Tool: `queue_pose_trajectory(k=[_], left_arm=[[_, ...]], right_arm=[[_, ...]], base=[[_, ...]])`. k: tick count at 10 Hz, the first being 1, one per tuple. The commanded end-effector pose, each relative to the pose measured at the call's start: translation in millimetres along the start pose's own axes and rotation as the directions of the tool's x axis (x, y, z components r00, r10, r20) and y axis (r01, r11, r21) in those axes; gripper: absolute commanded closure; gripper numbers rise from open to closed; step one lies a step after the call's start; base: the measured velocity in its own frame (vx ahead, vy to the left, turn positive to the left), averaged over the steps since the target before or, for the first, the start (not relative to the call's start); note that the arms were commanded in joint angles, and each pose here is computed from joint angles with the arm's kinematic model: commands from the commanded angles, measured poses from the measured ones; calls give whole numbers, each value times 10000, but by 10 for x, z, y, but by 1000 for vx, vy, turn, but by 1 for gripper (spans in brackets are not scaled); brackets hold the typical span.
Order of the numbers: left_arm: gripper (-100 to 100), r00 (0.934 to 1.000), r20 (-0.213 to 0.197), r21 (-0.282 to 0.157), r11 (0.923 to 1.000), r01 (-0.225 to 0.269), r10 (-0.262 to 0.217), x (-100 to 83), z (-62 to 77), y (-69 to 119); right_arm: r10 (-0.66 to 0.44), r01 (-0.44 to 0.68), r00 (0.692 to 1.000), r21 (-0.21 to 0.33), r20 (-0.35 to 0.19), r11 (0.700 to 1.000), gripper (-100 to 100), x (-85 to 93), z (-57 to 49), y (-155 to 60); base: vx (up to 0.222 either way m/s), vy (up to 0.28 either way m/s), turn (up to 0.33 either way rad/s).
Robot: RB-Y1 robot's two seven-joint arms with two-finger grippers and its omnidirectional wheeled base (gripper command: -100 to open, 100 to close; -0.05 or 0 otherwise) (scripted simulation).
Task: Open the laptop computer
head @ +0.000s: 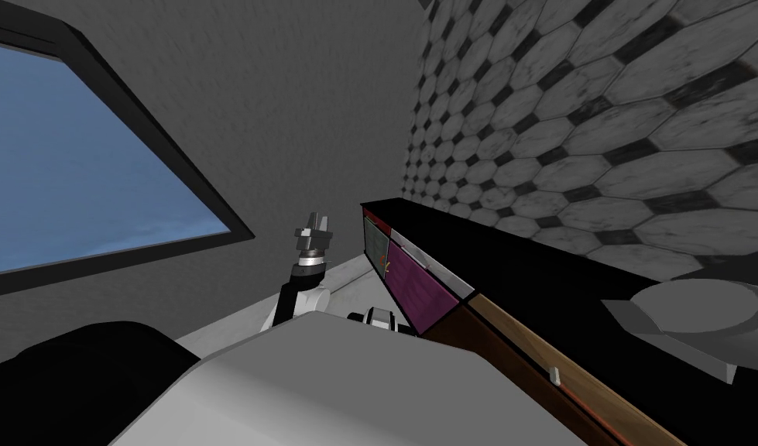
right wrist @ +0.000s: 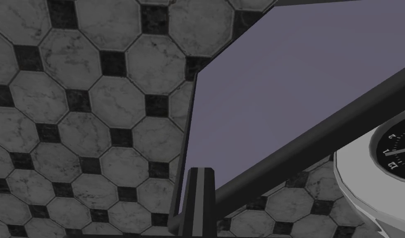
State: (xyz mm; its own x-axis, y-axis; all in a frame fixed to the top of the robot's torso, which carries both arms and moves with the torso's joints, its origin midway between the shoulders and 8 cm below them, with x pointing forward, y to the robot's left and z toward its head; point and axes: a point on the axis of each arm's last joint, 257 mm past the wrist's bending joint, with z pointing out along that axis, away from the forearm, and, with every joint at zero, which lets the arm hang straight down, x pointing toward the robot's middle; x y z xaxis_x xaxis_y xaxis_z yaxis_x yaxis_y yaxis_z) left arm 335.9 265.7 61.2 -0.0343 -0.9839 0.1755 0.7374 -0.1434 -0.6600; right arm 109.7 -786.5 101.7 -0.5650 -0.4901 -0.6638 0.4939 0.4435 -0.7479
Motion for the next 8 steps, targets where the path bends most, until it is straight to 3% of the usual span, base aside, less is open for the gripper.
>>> queue_pose_trajectory(k=[1, 5, 6, 7, 8], left_arm=[[0, 10000, 0, 0, 10000, 0, 0, 0, 0, 0], [0, 10000, 0, 0, 10000, 0, 0, 0, 0, 0], [0, 10000, 0, 0, 10000, 0, 0, 0, 0, 0], [0, 10000, 1, -1, 10000, 0, 0, 0, 0, 0], [0, 10000, 1, -1, 10000, 1, -1, 0, 0, 0]], right_arm=[[1058, -1058, 9944, 21, -20, 9944, 100, 63, 0, -25], [2600, -2600, 9656, 58, 1, 9656, 100, 144, 4, -60], [2341, -2341, 9722, 64, -5, 9722, 100, 133, 3, -58], [2145, -2144, 9767, 109, -55, 9767, -100, 100, -5, -126], [2055, -2054, 9786, 133, -77, 9786, -100, 88, -8, -152]], base=[[-71, -40, 6], [-63, -40, 12], [-25, -16, 2], [17, 26, 28], [54, 50, 31]])
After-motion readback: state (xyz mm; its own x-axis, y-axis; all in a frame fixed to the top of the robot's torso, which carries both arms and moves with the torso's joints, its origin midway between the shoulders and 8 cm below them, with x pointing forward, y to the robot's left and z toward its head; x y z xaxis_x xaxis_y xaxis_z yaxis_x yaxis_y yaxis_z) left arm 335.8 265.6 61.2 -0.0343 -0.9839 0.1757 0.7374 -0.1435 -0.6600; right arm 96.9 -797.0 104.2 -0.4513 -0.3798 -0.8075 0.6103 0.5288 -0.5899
